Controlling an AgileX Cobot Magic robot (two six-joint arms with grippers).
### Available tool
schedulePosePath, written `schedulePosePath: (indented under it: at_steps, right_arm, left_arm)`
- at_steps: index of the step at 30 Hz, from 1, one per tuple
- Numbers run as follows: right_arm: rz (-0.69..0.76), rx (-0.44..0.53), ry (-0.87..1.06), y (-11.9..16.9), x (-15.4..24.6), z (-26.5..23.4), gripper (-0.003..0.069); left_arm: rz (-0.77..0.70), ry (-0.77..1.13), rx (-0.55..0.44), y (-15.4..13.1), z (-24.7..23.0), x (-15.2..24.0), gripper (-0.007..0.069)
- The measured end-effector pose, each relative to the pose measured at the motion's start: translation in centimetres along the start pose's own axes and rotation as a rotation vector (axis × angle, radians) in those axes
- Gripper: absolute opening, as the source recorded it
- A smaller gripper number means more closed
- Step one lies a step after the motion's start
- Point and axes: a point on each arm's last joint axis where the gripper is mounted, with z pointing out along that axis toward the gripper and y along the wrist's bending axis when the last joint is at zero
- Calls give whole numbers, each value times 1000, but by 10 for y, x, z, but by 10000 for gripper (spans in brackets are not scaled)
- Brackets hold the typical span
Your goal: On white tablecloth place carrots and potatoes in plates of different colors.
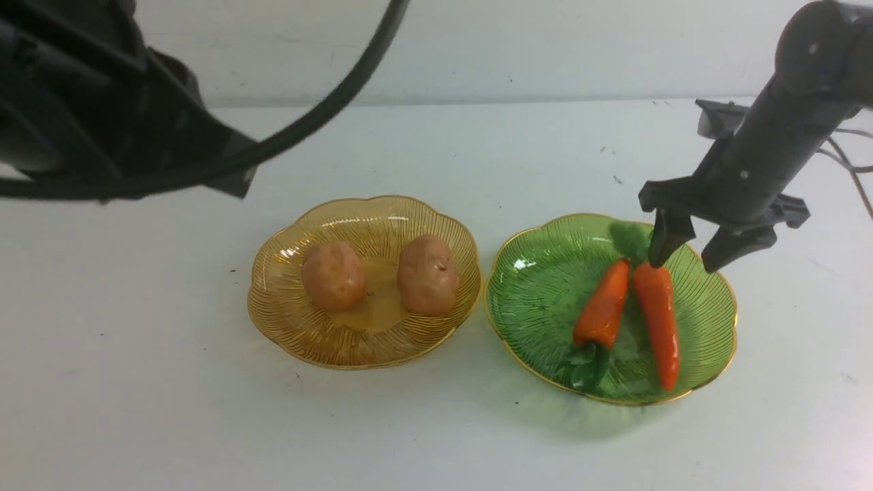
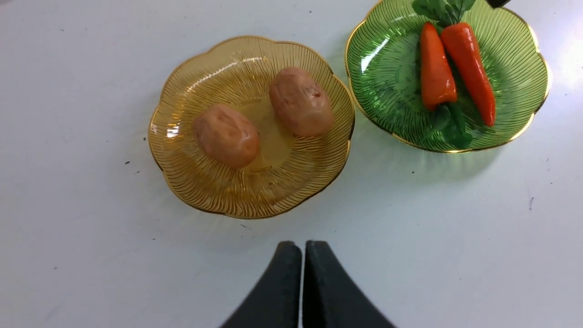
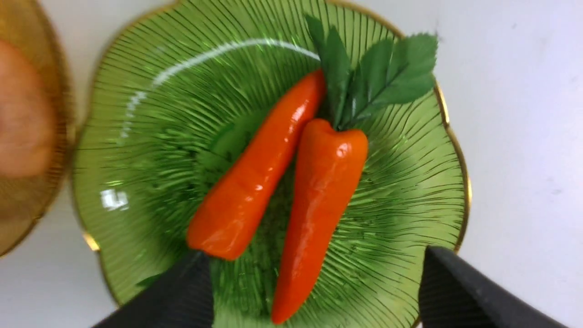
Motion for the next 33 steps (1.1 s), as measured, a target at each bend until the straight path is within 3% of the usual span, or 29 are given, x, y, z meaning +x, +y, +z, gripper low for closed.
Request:
schedulePosePath:
  at_steps: [4, 7, 10, 13, 18, 21, 26, 33]
  right_arm:
    - [-48, -13, -171, 10, 22, -73, 417]
    - [-94, -10, -363, 17, 73, -155, 246]
    - [-117, 7, -486, 16, 121, -199, 131]
    - [-139, 14, -749, 13, 175, -231, 29]
    - [-166, 14, -1234, 0, 265, -247, -10]
    - [-127, -42, -1433, -15, 324, -209, -15]
    - [-94, -71, -1470, -30, 341, -138, -15]
    - [-90, -74, -1489, -32, 338, -129, -15]
  left_arm:
    - [3, 10, -6, 1, 2, 3, -3]
    - [6, 20, -13, 1, 4, 5, -3]
    - [8, 26, -16, 1, 6, 6, -3]
    - [8, 13, -13, 1, 7, 5, -3]
    - [8, -23, -6, 0, 7, 2, -3]
    - [9, -26, -5, 0, 8, 2, -3]
    - [18, -21, -11, 0, 18, 7, -3]
    - [-9, -141, -28, 13, 8, 69, -3]
